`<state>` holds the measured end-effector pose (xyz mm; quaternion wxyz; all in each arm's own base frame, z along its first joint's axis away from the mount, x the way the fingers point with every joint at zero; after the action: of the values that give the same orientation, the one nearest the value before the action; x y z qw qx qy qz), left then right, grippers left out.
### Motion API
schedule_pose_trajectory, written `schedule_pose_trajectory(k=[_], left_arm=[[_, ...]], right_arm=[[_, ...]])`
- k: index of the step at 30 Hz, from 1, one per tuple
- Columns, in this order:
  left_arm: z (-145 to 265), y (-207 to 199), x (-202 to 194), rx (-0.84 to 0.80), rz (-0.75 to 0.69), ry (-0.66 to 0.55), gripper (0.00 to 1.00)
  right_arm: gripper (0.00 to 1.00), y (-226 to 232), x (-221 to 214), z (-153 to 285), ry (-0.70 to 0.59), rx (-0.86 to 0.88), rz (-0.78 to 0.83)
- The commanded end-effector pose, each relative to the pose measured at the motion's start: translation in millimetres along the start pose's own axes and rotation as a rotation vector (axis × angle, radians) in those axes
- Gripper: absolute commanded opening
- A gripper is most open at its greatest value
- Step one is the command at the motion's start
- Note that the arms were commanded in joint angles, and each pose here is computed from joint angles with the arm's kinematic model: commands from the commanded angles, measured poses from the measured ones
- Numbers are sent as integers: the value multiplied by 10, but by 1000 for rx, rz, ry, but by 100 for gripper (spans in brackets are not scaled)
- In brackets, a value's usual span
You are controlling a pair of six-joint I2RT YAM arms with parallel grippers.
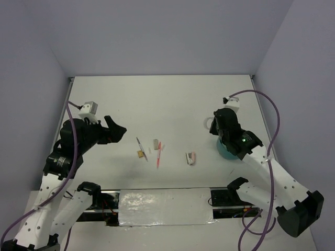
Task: Sort the stationery into containers
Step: Pick up the stationery from the center of the board.
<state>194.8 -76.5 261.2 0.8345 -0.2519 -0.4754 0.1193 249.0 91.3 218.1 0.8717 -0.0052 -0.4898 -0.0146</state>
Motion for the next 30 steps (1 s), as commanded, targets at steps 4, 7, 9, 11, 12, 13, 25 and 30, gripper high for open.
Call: schedule_pose_trajectory(k=[4, 7, 9, 11, 12, 13, 25, 30], left_arm=[[136, -1081, 73, -656, 231, 32, 99], [51, -1492, 11, -750, 228, 71, 99], [-52, -1742, -165, -734, 205, 112, 97], [-228, -2014, -334, -724, 156, 154, 94], [-248, -2130, -338, -746, 145, 161, 91], [-397, -2190, -469, -732, 131, 201, 89], [-783, -2556, -700, -696, 64, 259, 68], [-844, -2624, -789, -707, 59, 301, 64]], right_arm=[[0, -3, 7, 309, -41, 76, -109], [0, 98, 21, 402, -24, 115, -86], [0, 168, 96, 479, -32, 134, -81], [0, 300, 133, 572, -33, 179, -55], [0, 347, 137, 597, -36, 192, -45], [0, 394, 140, 622, -35, 202, -39], [0, 647, 111, 855, -33, 318, -8], [0, 685, 129, 853, -40, 330, 4]])
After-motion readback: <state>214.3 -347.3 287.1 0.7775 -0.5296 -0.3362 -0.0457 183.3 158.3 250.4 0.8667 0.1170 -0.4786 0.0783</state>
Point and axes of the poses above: each gripper's point midway between its finger pads, its own z axis back along the fingers, its own y axis along the line the jaws close on, x = y × z, the point moved 4 cm from there along z, back along the fingers, and after that the axes turned 10 degrees about z, right-handed, at the moved point
